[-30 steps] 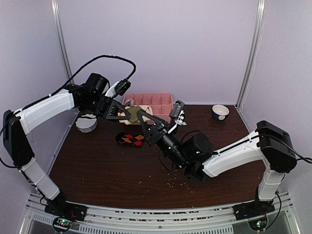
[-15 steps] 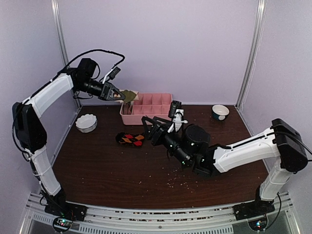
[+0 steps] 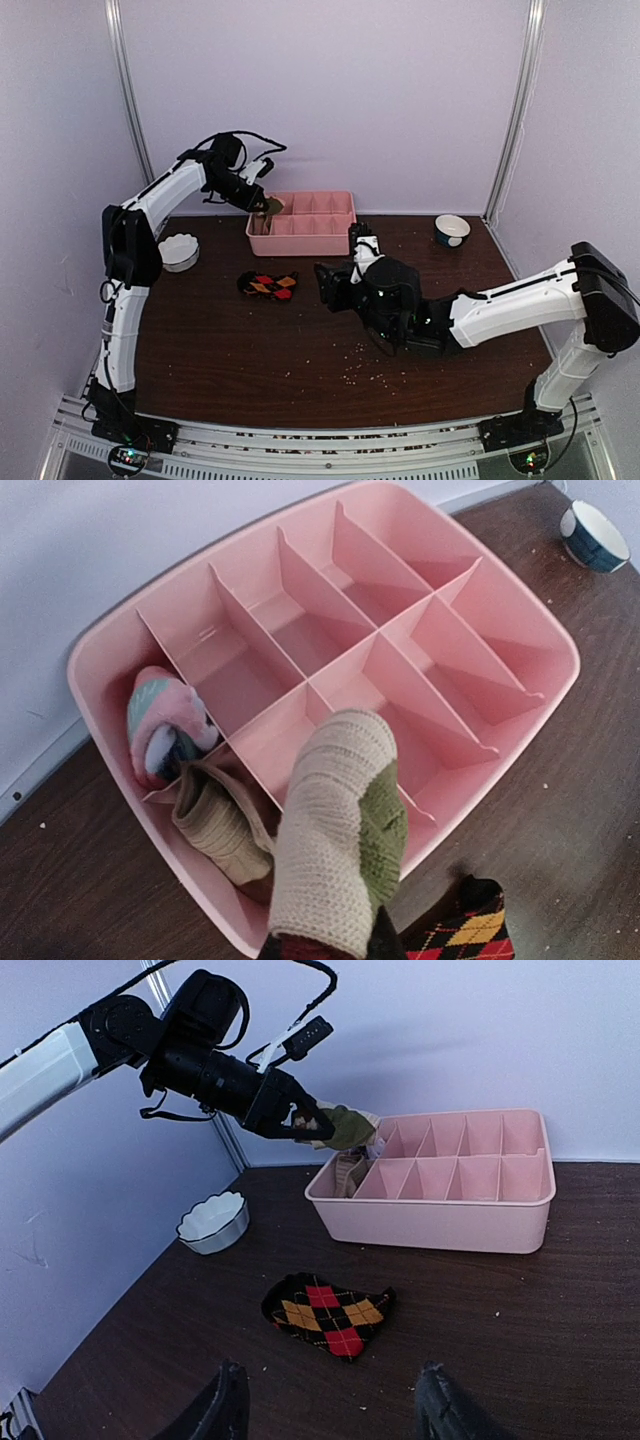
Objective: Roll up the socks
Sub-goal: Move the storage box to the center of the board, then place the sock in the storage box, then move the storage box to the center of the board, then move the sock to the center of the board.
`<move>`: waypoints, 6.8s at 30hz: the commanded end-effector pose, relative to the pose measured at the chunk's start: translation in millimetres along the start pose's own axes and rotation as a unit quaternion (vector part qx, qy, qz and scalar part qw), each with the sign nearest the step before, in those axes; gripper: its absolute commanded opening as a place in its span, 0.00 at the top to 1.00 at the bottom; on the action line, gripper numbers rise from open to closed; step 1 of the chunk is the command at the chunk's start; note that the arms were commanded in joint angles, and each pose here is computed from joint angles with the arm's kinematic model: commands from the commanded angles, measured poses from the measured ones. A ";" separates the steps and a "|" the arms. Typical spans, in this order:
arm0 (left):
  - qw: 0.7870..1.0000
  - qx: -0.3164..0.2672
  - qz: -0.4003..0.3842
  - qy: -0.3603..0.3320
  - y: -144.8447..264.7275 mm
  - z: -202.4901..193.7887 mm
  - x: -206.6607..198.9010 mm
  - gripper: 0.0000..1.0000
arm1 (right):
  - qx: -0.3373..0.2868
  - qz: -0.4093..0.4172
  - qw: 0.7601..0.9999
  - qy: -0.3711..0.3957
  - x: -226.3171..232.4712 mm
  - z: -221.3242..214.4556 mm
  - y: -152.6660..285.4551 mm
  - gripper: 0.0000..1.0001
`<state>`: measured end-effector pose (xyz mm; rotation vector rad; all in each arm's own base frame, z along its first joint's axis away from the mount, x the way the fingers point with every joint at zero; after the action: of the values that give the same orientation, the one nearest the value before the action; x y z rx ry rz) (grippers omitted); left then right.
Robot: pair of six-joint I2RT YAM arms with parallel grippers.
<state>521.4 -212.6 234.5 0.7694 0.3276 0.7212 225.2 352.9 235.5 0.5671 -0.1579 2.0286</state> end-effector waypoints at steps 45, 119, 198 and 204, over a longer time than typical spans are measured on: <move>0.951 0.228 -0.102 -0.181 -83.8 -118.7 -88.5 1.00 | 0.099 -0.069 0.993 -0.002 -49.1 -20.6 -11.5 0.53; 0.981 0.169 0.058 -0.070 -65.4 -39.8 -57.1 0.02 | 0.166 -0.057 0.983 -0.061 -45.3 -65.0 -10.7 0.60; 0.968 0.117 0.194 0.106 293.2 -280.3 -6.4 0.02 | 0.344 0.023 0.926 0.153 80.6 -177.6 -153.6 0.83; 0.983 0.107 0.128 0.071 296.0 -282.0 -43.9 0.02 | 0.339 0.034 0.932 0.126 76.5 -167.6 -147.2 1.00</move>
<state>225.1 69.6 260.9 1.0026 0.4616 1.1631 266.1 552.2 94.6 0.6647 0.7630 2.1730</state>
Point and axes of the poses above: each gripper's point midway between its finger pads, its own y axis back along the fingers, its own x axis along the line the jaws close on, z = x × y, the point moved 7 cm from there along y, back along the fingers, and after that the axes turned 7 degrees about -y, right-handed, at the moved point
